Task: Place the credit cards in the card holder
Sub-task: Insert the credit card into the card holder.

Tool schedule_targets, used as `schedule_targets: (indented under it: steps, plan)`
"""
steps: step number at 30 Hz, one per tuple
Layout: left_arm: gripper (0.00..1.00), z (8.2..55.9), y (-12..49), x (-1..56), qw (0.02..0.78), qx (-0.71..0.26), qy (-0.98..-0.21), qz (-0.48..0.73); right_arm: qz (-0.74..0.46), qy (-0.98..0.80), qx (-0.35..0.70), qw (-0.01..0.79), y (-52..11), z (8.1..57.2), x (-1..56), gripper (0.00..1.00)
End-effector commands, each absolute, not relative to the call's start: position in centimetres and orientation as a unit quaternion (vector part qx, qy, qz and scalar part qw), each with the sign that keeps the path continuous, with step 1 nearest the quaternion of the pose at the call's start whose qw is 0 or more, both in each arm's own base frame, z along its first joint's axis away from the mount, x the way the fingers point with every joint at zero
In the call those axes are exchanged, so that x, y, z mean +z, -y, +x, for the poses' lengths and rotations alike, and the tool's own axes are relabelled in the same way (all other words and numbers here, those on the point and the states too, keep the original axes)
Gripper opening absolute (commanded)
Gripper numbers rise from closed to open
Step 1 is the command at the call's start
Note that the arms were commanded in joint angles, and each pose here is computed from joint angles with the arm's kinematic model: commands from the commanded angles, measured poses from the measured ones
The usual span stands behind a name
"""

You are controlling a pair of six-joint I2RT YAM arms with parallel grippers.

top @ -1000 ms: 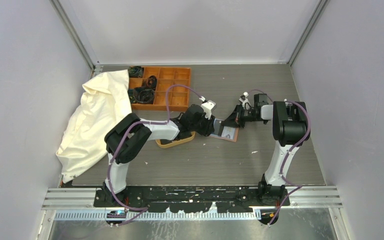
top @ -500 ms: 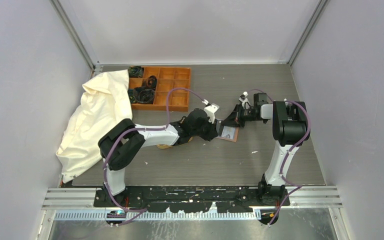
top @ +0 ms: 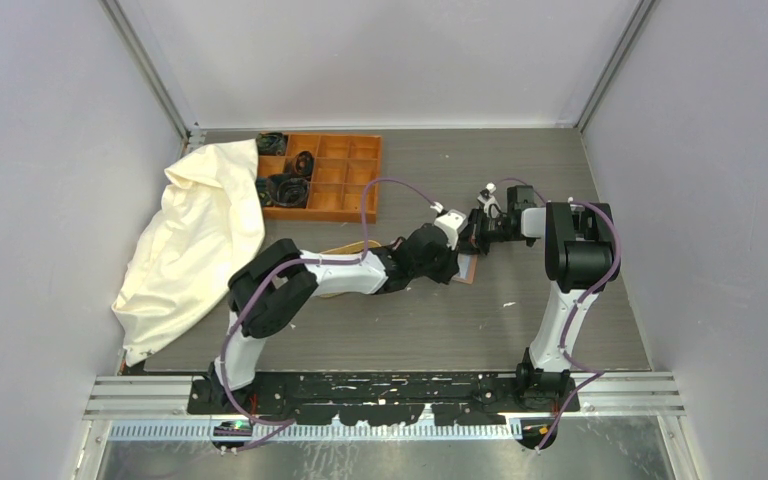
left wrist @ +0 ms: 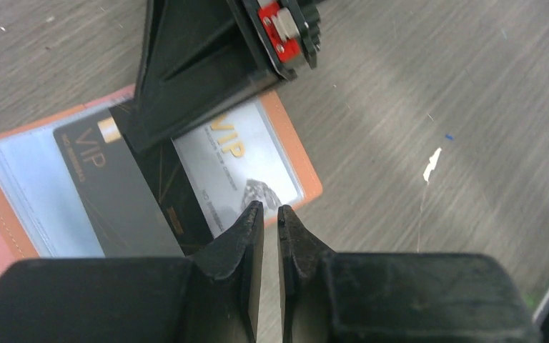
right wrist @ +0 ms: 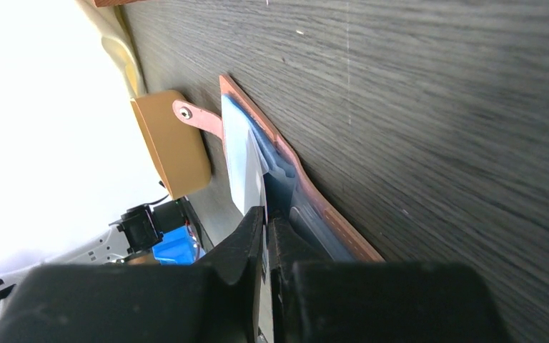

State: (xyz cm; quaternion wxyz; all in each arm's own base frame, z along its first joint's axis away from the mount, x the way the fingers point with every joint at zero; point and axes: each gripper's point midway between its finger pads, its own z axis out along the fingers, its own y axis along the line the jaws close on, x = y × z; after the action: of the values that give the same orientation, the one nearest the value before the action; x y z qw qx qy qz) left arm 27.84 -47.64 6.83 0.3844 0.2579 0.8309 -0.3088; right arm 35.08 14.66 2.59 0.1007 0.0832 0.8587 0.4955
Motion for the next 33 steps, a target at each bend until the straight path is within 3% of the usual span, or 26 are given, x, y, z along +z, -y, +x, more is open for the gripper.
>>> schedule_targets:
  steps: [1,15,33]
  plan:
    - [0.14,30.0,48.3,8.0,0.410,-0.293,-0.833,0.227,0.065,-0.865,0.482,0.123,-14.5,36.2,2.7,0.11]
    - [0.17,32.6,47.4,6.0,0.428,-0.215,-0.855,0.198,0.063,-0.865,0.482,0.124,-14.5,36.2,2.8,0.11]
    - [0.23,34.3,46.0,6.9,0.471,-0.191,-0.842,0.178,0.046,-0.865,0.479,0.141,-14.4,36.3,4.2,0.31]
